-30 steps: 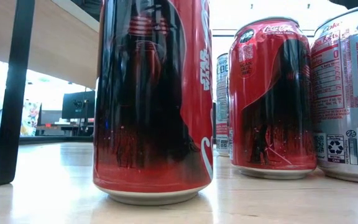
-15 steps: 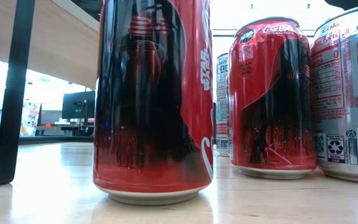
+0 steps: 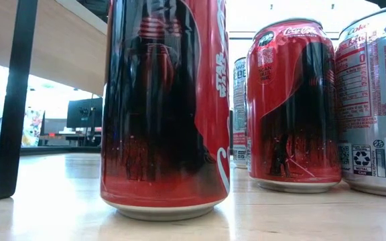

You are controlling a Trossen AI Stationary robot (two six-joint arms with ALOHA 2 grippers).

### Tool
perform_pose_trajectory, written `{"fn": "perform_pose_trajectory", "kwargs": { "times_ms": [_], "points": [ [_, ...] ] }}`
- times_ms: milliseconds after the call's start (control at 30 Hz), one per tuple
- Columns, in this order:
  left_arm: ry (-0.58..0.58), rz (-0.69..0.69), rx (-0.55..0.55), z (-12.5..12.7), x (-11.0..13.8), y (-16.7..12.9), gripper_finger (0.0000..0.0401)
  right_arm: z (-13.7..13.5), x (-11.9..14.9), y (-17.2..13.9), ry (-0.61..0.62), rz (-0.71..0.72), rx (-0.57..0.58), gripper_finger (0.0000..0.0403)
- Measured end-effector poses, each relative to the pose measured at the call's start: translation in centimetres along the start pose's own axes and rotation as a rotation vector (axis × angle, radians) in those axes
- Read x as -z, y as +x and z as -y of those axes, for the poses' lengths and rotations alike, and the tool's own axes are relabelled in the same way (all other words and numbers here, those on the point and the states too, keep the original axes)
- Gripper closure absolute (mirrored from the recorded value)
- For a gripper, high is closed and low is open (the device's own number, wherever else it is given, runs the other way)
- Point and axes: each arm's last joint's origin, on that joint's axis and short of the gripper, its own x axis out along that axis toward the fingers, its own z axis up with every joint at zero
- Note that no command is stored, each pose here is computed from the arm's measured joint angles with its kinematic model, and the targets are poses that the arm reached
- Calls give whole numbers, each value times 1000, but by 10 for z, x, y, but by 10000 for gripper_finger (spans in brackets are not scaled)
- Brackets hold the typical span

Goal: Place canned beverage on shelf
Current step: Put the top orange soda can on the shelf

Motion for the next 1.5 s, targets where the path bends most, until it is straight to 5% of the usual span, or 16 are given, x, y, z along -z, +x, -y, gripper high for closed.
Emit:
{"fn": "perform_pose_trajectory", "kwargs": {
  "times_ms": [333, 533, 1100, 1500],
  "points": [
    [-26, -11, -1, 0, 1, 0, 159, -7, 14, -14, 47, -132, 22, 9],
    [-39, -19, -2, 0, 2, 0, 159, -13, 27, 2, 58, -214, 64, 10],
    [-22, -64, -89, -3, 8, 0, 159, -18, 28, 41, 76, -57, 54, 94],
    [-22, -64, -90, -3, 8, 0, 159, -19, 24, 52, 91, 48, 29, 109]
  ]
}}
